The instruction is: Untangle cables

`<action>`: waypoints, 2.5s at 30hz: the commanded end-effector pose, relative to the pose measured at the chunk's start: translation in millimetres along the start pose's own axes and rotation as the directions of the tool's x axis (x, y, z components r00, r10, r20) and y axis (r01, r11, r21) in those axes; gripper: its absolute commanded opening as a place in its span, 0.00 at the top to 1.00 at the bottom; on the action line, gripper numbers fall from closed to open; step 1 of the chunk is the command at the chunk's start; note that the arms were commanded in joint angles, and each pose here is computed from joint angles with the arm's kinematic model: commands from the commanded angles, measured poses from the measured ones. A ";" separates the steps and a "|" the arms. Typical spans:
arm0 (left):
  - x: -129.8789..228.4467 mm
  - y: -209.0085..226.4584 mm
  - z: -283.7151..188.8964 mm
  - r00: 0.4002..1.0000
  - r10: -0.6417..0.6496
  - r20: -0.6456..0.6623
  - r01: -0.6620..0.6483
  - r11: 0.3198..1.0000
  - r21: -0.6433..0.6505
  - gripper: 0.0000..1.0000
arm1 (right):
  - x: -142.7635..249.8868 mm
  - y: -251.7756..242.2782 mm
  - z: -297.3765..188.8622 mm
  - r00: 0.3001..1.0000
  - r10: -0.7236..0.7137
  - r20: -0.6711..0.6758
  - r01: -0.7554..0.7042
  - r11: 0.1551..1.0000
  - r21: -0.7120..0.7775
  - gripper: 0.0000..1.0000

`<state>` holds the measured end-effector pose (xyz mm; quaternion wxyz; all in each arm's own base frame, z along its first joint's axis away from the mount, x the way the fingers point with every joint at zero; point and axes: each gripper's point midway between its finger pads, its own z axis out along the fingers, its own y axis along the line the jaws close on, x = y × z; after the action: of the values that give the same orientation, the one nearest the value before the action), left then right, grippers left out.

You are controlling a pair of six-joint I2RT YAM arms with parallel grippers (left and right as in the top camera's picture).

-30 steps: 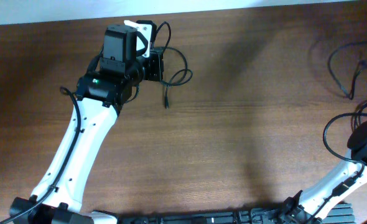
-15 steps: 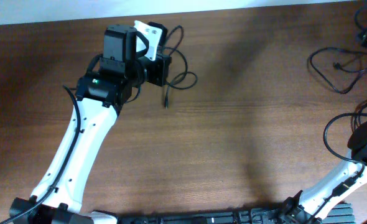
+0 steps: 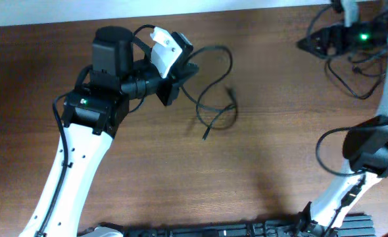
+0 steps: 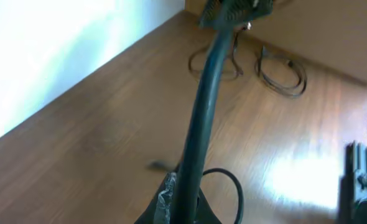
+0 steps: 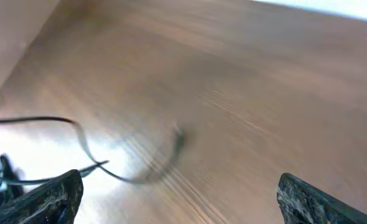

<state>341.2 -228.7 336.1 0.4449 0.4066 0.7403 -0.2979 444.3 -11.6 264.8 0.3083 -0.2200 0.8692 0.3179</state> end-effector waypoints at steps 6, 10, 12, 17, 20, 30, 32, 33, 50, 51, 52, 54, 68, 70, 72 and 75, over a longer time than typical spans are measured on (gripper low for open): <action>6.0 11.7 -6.3 0.990 0.126 -0.063 -0.131 0.988 -0.088 1.00 | -28.3 150.3 17.5 0.902 -0.426 0.070 0.431 0.878 -0.209 0.01; 7.2 11.1 -6.2 0.987 0.144 -0.068 -0.150 0.985 -0.083 1.00 | -24.6 202.2 27.9 0.824 -0.559 0.095 0.561 0.779 -0.282 0.01; 6.6 8.9 -5.9 0.987 0.145 -0.063 -0.149 0.986 -0.071 1.00 | -22.6 219.7 34.5 0.797 -0.595 0.105 0.595 0.741 -0.312 0.01; 1.3 -6.9 -5.2 0.986 0.168 -0.019 -0.168 0.986 0.016 1.00 | -15.2 256.8 51.8 0.755 -0.645 0.119 0.633 0.669 -0.389 0.01; -1.4 -16.5 -5.6 0.986 0.166 0.007 -0.166 0.984 0.067 1.00 | -15.4 263.7 55.6 0.741 -0.659 0.129 0.647 0.651 -0.397 0.08; -4.5 -25.6 -6.4 0.986 0.166 0.034 -0.169 0.979 0.117 0.82 | -13.7 261.1 56.6 0.759 -0.644 0.096 0.624 0.676 -0.392 0.96; -4.6 -25.5 -6.5 0.986 0.166 0.034 -0.169 0.979 0.116 0.78 | -12.7 254.5 56.4 0.751 -0.657 0.069 0.631 0.683 -0.367 0.96; -4.5 -25.3 -6.5 0.986 0.166 0.034 -0.169 0.979 0.115 0.65 | -13.4 250.7 55.2 0.752 -0.656 0.057 0.630 0.691 -0.353 0.96; -3.0 -25.6 -7.4 0.988 0.155 0.025 -0.156 0.981 0.113 0.01 | -180.2 62.1 -75.5 0.849 -0.327 0.416 0.106 0.875 0.472 0.96; -2.9 -25.6 -7.4 0.988 0.154 0.025 -0.156 0.981 0.113 0.01 | -187.4 58.7 -85.3 0.829 -0.337 0.447 0.090 0.868 0.488 0.96; -2.8 -25.6 -7.4 0.988 0.154 0.024 -0.156 0.981 0.113 0.01 | -193.6 56.7 -93.8 0.809 -0.354 0.469 0.086 0.861 0.502 0.96; -2.0 -25.8 -7.4 0.988 0.152 0.021 -0.153 0.982 0.115 0.01 | -203.8 53.0 -110.1 0.770 -0.401 0.496 0.091 0.839 0.536 0.96; 1.1 -21.8 -7.1 0.989 0.147 0.003 -0.147 0.985 0.093 0.01 | -148.4 -44.3 -94.9 0.911 -0.176 0.373 -0.150 0.700 0.698 0.96; 1.3 -21.9 -7.1 0.989 0.146 0.002 -0.146 0.985 0.094 0.01 | -139.0 -59.4 -89.6 0.925 -0.141 0.352 -0.171 0.674 0.719 0.96; 1.4 -21.8 -7.1 0.989 0.146 0.002 -0.146 0.985 0.093 0.01 | -128.1 -77.8 -80.1 0.940 -0.101 0.327 -0.187 0.650 0.737 0.96; 1.4 -21.8 -7.1 0.989 0.146 0.001 -0.146 0.985 0.094 0.01 | -120.5 -92.7 -68.5 0.950 -0.078 0.304 -0.182 0.651 0.737 0.96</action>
<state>321.1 -233.8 329.2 0.4335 0.4784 0.7011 -0.3027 547.8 -84.9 370.4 0.5129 -0.0126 0.8583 -0.0106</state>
